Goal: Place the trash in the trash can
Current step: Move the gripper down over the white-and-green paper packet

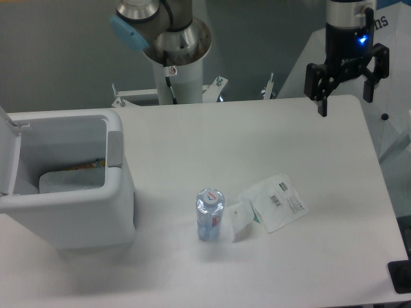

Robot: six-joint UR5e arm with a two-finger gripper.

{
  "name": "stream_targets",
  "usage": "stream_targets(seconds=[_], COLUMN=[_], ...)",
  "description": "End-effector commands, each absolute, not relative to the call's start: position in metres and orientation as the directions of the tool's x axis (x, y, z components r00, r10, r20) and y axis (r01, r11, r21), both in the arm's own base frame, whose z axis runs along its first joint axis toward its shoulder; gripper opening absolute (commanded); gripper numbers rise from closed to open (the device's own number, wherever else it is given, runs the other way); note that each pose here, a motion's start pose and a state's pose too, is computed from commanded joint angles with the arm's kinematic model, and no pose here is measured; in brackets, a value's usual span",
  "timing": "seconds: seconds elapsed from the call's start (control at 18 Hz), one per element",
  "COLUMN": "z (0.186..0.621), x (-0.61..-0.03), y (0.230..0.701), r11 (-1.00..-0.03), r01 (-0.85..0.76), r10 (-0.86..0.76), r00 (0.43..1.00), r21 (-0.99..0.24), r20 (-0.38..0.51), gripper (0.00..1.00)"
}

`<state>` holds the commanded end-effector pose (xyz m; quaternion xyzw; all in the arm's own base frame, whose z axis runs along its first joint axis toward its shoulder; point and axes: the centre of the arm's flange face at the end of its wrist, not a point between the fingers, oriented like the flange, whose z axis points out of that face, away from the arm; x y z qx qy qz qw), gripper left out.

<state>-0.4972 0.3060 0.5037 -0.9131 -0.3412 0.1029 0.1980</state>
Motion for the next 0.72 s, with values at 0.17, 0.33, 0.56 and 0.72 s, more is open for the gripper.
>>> stream_targets(seconds=[0.17,0.33,0.56,0.72], z=[0.500,0.490,0.445,0.423], x=[-0.498,-0.494,-0.485,-0.463], y=[0.309,0.316,0.348,0.361], r11=[-0.695,-0.704,-0.724,-0.733], r01=[0.579,0.577,0.571,0.577], r10=[0.661,0.651,0.628,0.618], r00=[0.748,0.757,0.777,0.786], r21=[-0.426,-0.414,-0.388,-0.360], r20=[-0.061,-0.050,-0.028,-0.001], gripper=[1.00,1.00,1.00,1.00])
